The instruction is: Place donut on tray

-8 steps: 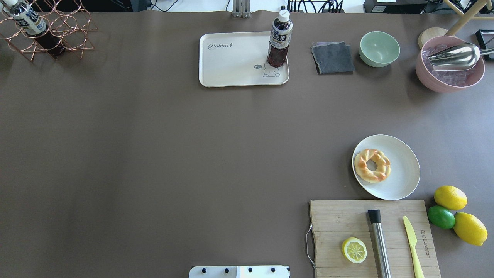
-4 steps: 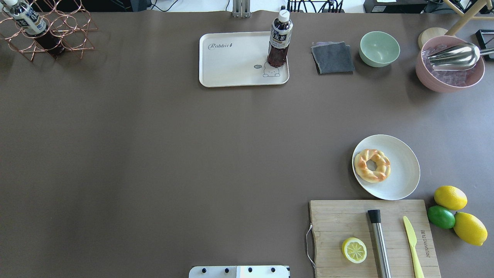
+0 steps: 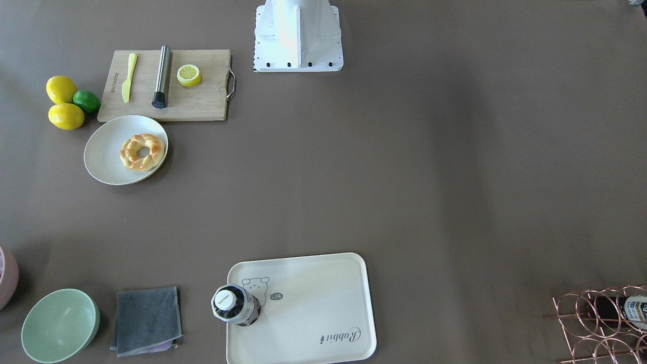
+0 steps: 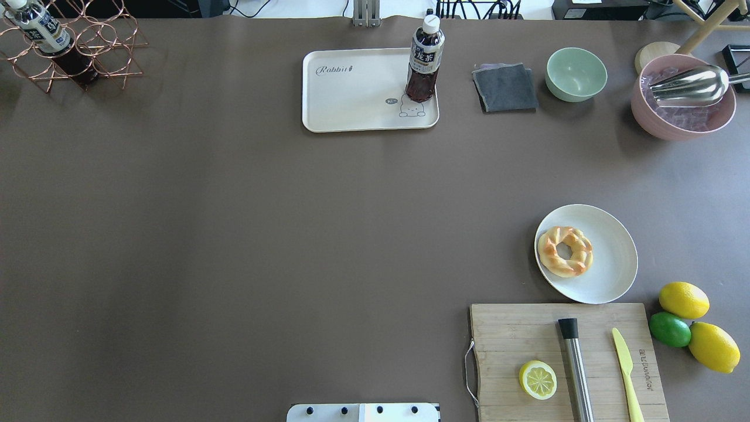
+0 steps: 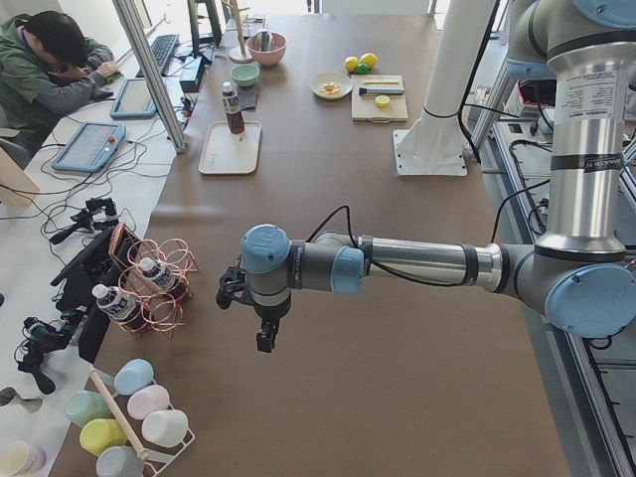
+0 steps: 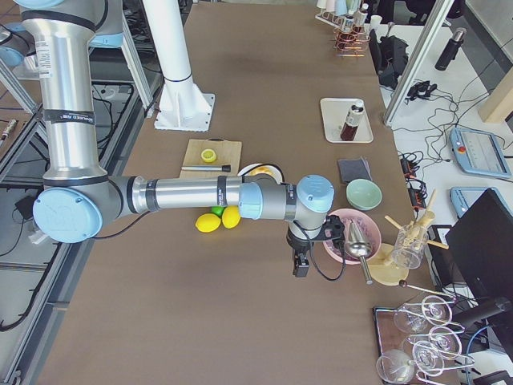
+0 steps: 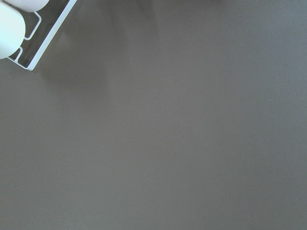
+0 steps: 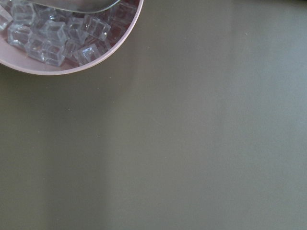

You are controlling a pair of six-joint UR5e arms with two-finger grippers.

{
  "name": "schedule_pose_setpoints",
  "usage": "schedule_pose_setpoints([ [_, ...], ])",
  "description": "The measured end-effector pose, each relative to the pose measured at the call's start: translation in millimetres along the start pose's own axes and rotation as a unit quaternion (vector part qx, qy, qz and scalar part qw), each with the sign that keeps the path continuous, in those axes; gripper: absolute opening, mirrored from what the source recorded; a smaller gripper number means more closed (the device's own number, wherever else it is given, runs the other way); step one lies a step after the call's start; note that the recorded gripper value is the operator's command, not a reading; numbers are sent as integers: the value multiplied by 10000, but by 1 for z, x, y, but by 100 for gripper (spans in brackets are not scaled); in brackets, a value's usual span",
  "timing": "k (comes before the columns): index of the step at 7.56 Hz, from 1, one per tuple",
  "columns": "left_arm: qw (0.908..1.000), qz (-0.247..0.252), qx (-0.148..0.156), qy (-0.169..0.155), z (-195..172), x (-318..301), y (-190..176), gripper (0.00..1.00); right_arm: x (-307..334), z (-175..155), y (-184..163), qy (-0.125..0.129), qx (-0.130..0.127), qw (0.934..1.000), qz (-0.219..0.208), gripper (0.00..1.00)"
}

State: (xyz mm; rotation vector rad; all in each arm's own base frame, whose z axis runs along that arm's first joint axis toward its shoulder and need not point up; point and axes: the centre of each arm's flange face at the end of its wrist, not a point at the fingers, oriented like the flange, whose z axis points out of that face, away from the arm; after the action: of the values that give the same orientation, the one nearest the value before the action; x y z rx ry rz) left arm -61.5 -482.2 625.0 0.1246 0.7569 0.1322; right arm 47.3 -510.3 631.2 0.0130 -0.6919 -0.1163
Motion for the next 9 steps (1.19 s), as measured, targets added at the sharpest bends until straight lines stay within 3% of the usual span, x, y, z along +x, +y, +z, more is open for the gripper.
schedule_pose_setpoints([
  [3, 9993, 88, 128, 337, -6, 11, -5, 99, -24, -20, -17, 13, 204, 9995, -238, 100],
  [5, 9972, 107, 279, 683, -10, 20, -8, 99, -70, -41, -25, -155, 422, 9978, -487, 100],
  [7, 9949, 61, 481, 880, -18, 33, -11, 98, -147, -36, -28, -387, 346, 9979, -395, 100],
  [9, 9932, 241, 675, 920, -23, 42, -15, 99, -207, -7, -23, -536, 196, 9980, -263, 100],
])
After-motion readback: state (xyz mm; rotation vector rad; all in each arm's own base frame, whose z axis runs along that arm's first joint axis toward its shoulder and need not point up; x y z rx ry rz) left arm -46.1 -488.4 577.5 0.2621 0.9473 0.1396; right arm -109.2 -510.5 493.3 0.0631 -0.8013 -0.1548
